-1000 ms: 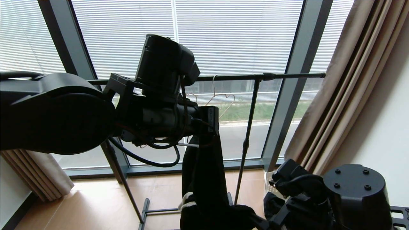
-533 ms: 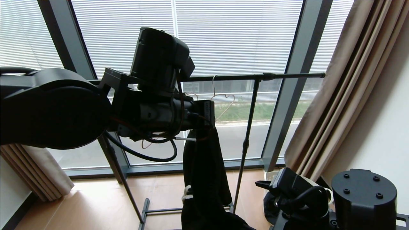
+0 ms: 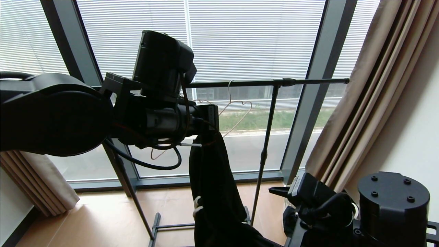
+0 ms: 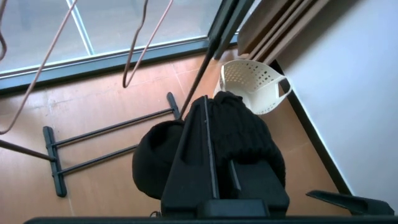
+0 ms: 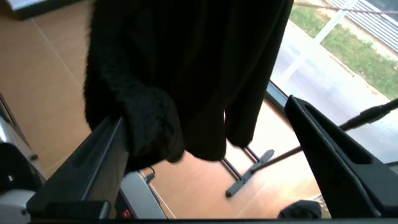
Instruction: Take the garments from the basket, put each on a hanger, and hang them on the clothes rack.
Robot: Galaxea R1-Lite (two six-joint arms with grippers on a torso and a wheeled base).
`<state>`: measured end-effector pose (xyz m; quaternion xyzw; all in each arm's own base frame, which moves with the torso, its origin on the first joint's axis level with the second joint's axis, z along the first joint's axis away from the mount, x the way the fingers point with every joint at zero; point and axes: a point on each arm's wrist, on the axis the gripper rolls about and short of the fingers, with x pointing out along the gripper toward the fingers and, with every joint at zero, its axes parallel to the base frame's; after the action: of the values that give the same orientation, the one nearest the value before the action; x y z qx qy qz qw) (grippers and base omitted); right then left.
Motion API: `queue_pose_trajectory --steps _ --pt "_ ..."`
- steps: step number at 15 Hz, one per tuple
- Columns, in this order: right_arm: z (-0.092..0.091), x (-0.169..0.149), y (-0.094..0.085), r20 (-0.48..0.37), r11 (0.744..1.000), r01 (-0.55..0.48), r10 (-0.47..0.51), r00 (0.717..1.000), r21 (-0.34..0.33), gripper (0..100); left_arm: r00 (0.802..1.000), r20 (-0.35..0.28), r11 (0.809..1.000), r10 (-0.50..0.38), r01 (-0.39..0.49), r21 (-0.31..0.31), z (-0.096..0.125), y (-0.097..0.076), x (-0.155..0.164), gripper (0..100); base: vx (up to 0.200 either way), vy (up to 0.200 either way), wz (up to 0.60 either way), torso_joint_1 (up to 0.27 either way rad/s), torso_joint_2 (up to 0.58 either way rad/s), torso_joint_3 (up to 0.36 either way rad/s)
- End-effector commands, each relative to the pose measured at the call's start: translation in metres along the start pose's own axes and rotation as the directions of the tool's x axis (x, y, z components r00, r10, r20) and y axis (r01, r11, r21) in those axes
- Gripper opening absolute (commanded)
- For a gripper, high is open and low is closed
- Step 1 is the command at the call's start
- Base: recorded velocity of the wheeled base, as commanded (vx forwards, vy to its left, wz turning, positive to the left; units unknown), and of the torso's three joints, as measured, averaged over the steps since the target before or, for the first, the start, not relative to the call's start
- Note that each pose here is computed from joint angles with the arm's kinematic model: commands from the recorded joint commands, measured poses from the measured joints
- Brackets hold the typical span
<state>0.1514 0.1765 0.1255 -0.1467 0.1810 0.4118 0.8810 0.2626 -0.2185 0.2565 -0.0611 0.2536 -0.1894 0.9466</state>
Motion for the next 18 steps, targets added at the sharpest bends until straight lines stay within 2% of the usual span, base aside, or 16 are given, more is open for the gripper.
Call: queue_pose_trajectory --steps 1,4,6,9,11,14,18 --pt "-0.011 -0.008 -0.002 -0.026 1.0 0.004 -0.004 1.0 0.001 100 1.0 0.0 1.0 0.011 -0.011 -0.005 0.001 0.003 0.002 0 0.0 0.0 0.0 0.0 0.0 0.0" --pt "-0.009 -0.02 -0.01 0.032 1.0 0.013 -0.014 0.999 0.023 100 0.999 -0.004 0.999 0.046 -0.046 -0.003 -0.001 0.005 0.008 0 0.0 0.0 0.0 0.0 0.0 0.0" --pt "0.003 -0.018 -0.015 0.077 0.999 0.025 -0.027 0.997 0.027 100 0.998 -0.009 0.998 0.055 -0.055 0.001 -0.004 0.005 0.009 0 0.0 0.0 0.0 0.0 0.0 0.0" --pt "0.03 0.015 -0.017 0.087 1.0 0.017 -0.018 0.996 0.015 100 0.999 -0.019 0.999 0.051 -0.051 0.009 -0.008 0.004 0.008 0 0.0 0.0 0.0 0.0 0.0 0.0" --pt "0.039 0.045 -0.022 0.068 1.0 0.022 -0.023 0.997 0.005 100 0.998 -0.033 0.999 0.047 -0.047 0.015 -0.013 0.006 0.002 0 0.0 0.0 0.0 0.0 0.0 0.0" --pt "0.041 0.077 -0.029 0.046 0.999 0.035 -0.035 0.998 0.007 100 0.999 -0.031 0.999 0.043 -0.043 0.016 -0.013 0.007 -0.005 0 0.0 0.0 0.0 0.0 0.0 0.0" --pt "0.036 0.079 -0.029 0.028 0.999 0.032 -0.033 0.999 0.009 100 0.999 -0.031 0.999 0.04 -0.039 0.015 -0.014 0.009 -0.009 0 0.0 0.0 0.0 0.0 0.0 0.0"
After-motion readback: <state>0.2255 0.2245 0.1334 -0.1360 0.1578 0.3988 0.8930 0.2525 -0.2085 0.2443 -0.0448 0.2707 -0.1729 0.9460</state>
